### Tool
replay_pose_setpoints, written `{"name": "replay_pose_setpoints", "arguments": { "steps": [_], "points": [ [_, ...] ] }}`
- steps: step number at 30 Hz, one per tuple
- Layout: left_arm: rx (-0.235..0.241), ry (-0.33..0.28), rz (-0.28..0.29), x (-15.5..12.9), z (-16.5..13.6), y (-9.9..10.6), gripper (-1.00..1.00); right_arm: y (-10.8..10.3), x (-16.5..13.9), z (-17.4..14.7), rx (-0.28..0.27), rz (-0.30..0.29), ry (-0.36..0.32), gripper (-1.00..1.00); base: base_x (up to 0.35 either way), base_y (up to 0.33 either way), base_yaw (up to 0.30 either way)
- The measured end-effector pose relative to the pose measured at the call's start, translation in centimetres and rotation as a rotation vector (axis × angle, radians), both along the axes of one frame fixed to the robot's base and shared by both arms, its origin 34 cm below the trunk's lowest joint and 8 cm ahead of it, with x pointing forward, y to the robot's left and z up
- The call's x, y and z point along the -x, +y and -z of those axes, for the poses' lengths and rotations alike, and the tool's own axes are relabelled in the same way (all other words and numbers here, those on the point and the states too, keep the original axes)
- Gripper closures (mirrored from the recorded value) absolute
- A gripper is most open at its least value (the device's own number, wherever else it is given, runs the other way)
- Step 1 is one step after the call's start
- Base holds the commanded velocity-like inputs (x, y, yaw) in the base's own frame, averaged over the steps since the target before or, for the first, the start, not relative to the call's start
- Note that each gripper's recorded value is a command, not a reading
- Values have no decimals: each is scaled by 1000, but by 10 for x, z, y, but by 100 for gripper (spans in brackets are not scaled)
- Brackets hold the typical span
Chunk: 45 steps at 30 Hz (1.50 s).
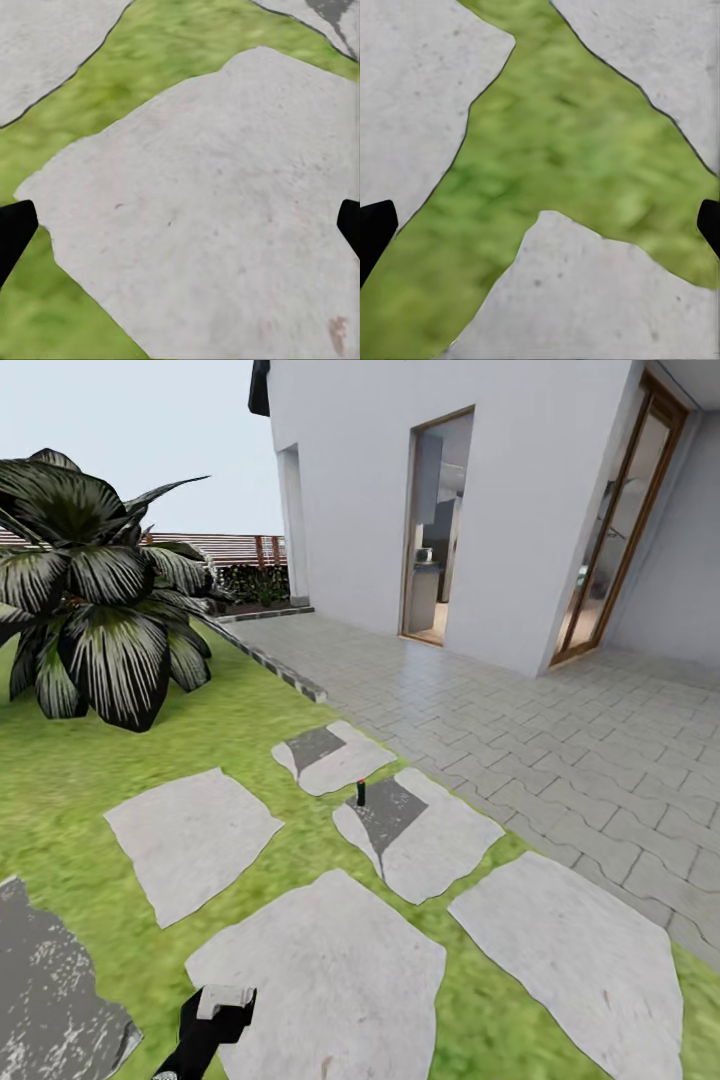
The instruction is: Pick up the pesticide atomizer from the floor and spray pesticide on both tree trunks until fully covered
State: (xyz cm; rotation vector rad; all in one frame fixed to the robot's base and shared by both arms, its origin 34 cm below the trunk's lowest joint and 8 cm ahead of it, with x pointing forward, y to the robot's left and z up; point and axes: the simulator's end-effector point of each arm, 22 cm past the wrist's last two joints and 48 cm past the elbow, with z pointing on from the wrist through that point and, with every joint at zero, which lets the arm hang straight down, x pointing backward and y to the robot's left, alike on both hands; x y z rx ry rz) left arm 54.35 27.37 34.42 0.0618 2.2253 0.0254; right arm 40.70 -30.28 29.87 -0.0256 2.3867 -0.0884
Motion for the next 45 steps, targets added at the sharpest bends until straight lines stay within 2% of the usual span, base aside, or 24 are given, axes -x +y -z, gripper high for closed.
{"name": "replay_pose_setpoints", "arguments": {
  "steps": [7,11,13,16,18,25,45],
  "points": [
    [-3,-13,3,-5,-4,1,-100,0,0,0,0,0,0,-100,315,-126,0],
    [-2,-78,13,-28,-26,-4,-100,0,0,0,1,0,0,-100,315,-129,0],
    [-8,-153,47,-53,-53,-18,-100,0,0,0,0,0,0,-100,308,-148,0],
    [-14,-201,93,-67,-71,-38,-100,0,0,0,0,0,0,-100,305,-153,0],
    [-13,-211,111,-69,-76,-47,-100,0,0,0,0,0,0,-100,304,-156,0],
    [-12,-216,121,-70,-77,-51,-100,0,0,0,0,-1,0,-100,303,-157,0],
    [-31,-190,102,-62,-67,-35,-100,0,0,0,0,-1,0,-100,304,-157,0]
  ]
}}
